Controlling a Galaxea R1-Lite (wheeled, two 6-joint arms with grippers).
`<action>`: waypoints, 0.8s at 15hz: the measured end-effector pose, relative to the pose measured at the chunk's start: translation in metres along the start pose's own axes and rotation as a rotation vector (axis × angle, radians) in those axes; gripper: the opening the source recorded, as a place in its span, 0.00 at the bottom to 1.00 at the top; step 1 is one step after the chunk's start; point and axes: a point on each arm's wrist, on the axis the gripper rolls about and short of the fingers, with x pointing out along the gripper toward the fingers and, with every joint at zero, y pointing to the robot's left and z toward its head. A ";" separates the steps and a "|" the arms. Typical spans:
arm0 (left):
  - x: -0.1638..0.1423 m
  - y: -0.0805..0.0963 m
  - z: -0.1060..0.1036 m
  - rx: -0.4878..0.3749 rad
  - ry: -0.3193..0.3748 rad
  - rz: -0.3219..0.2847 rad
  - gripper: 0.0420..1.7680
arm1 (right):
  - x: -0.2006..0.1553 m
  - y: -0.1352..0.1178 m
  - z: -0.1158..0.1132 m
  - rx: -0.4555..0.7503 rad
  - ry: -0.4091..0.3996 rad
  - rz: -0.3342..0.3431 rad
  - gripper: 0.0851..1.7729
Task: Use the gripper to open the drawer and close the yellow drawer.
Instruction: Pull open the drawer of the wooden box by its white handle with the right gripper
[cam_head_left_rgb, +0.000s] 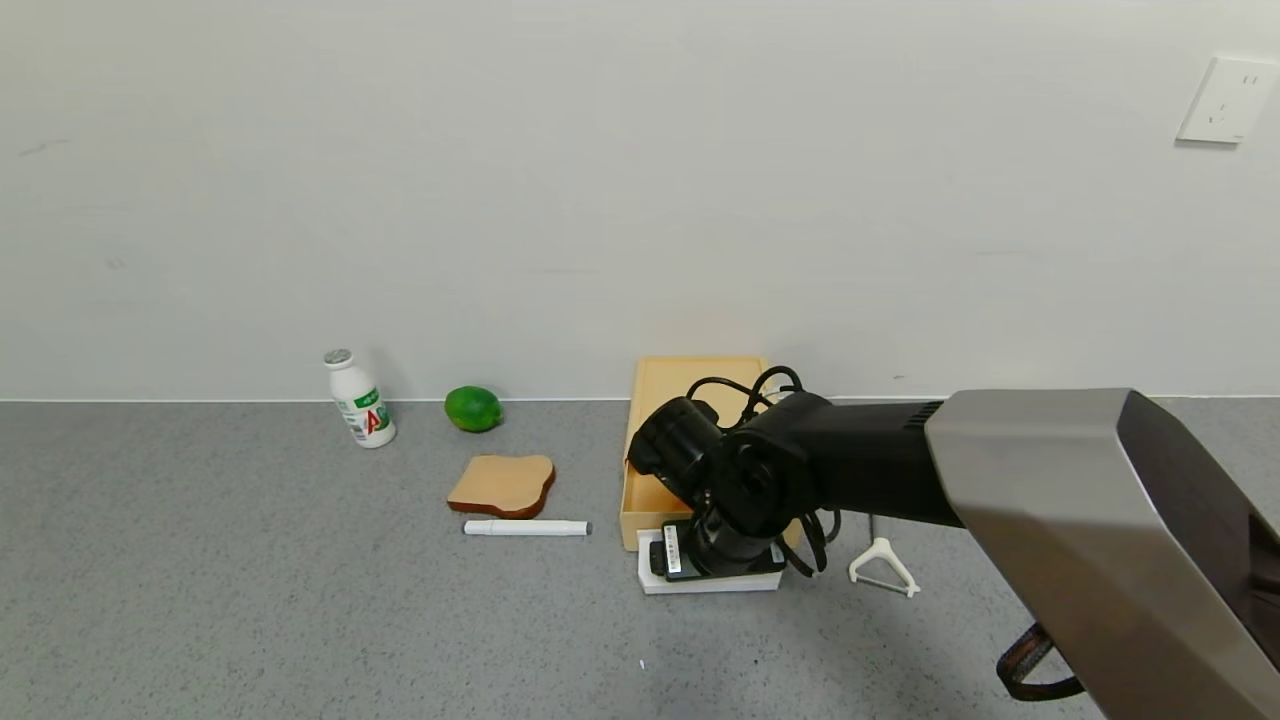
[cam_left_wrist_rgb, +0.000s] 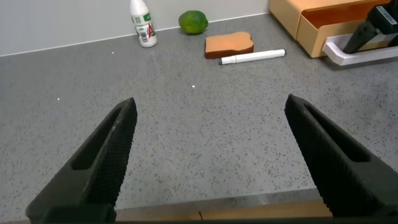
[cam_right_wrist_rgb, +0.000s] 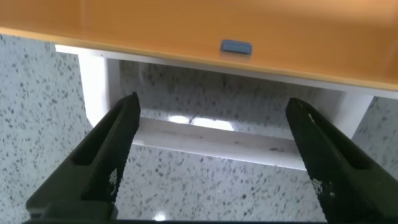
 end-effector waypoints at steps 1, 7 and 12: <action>0.000 0.000 0.000 0.000 0.000 0.000 0.97 | -0.001 0.002 -0.003 0.004 0.007 -0.002 0.96; 0.000 0.000 0.000 0.000 0.000 0.000 0.97 | -0.009 0.011 -0.019 0.021 0.064 -0.026 0.96; 0.000 0.000 0.000 0.000 0.000 0.000 0.97 | -0.014 0.017 -0.032 0.026 0.109 -0.056 0.96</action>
